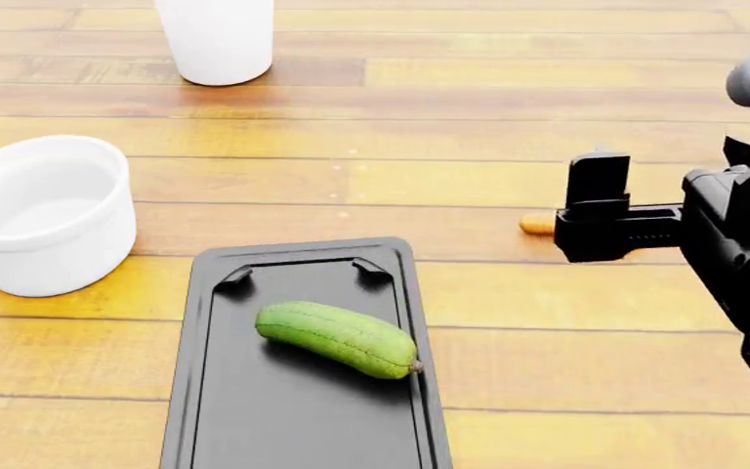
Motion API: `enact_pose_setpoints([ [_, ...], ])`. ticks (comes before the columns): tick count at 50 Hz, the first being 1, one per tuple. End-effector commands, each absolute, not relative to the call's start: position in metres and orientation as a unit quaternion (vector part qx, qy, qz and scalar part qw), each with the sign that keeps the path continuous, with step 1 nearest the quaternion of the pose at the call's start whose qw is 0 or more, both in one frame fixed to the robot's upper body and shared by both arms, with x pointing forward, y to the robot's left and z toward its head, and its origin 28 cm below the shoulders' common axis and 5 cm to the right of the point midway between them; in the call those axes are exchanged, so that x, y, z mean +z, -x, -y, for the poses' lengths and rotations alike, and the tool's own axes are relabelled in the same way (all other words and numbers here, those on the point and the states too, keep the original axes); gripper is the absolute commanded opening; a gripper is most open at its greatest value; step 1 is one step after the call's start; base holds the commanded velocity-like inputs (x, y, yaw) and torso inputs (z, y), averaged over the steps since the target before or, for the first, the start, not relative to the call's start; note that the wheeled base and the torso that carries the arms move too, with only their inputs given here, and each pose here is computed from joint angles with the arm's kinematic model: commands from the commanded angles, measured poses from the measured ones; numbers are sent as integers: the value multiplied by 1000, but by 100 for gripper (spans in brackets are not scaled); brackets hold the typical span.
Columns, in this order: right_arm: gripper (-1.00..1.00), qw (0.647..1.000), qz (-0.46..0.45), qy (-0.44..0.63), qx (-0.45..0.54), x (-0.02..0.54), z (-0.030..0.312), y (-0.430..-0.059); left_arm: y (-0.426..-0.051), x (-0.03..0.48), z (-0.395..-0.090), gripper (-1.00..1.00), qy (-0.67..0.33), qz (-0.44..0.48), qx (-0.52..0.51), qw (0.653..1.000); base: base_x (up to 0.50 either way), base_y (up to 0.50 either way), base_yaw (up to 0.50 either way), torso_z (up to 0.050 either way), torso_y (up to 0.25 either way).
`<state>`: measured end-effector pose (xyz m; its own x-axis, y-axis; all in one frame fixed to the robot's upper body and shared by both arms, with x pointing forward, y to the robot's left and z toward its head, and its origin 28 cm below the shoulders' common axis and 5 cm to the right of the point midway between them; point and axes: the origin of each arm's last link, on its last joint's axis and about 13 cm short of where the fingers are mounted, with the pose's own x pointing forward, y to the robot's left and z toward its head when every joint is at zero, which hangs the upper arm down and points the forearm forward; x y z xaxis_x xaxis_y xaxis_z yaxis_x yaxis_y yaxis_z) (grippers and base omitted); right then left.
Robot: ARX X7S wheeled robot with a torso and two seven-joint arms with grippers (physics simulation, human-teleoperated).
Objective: Place the two vegetables and bowl onto the tray for setting up a vegetable dip station.
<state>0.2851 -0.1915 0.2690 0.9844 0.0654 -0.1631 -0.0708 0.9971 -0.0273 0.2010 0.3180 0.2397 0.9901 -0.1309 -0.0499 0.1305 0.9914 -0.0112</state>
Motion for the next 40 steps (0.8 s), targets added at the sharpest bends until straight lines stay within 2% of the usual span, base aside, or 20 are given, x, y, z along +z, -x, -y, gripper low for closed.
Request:
enact_pose_setpoints([
  [1, 100, 995, -95, 23, 10, 263, 200, -285, -200, 240, -320, 100, 3, -26, -63, 998, 0, 0, 0, 0, 0],
  [6, 100, 989, -146, -3, 24, 263, 195, -303, -202, 237, -316, 100, 2, -27, -67, 997, 0, 0, 0, 0, 0],
  [7, 100, 987, -154, -35, 31, 265, 193, -310, -203, 237, -315, 100, 2, -28, -67, 997, 0, 0, 0, 0, 0],
  [9, 100, 987, -159, -24, 25, 267, 191, -321, -204, 238, -313, 100, 2, -28, -69, 997, 0, 0, 0, 0, 0],
  [13, 100, 980, -183, -70, 33, 274, 181, -345, -202, 238, -315, 100, 1, -29, -69, 997, 0, 0, 0, 0, 0],
  [24, 100, 968, -205, -143, -25, 284, 165, -413, -199, 234, -316, 100, 10, -30, -63, 998, 0, 0, 0, 0, 0],
  [31, 100, 934, -225, -272, -62, 266, 157, -415, -202, 234, -314, 100, 14, -28, -67, 997, 0, 0, 0, 0, 0],
  [32, 100, 910, -241, -331, -65, 260, 153, -415, -200, 233, -317, 100, 15, -29, -65, 997, 0, 0, 0, 0, 0],
  [34, 100, 918, -238, -307, -76, 251, 151, -417, -197, 230, -320, 100, 17, -30, -63, 997, 0, 0, 0, 0, 0],
  [40, 100, 906, -246, -330, -104, 236, 137, -420, -198, 229, -318, 100, 24, -32, -68, 997, 0, 0, 0, 0, 0],
])
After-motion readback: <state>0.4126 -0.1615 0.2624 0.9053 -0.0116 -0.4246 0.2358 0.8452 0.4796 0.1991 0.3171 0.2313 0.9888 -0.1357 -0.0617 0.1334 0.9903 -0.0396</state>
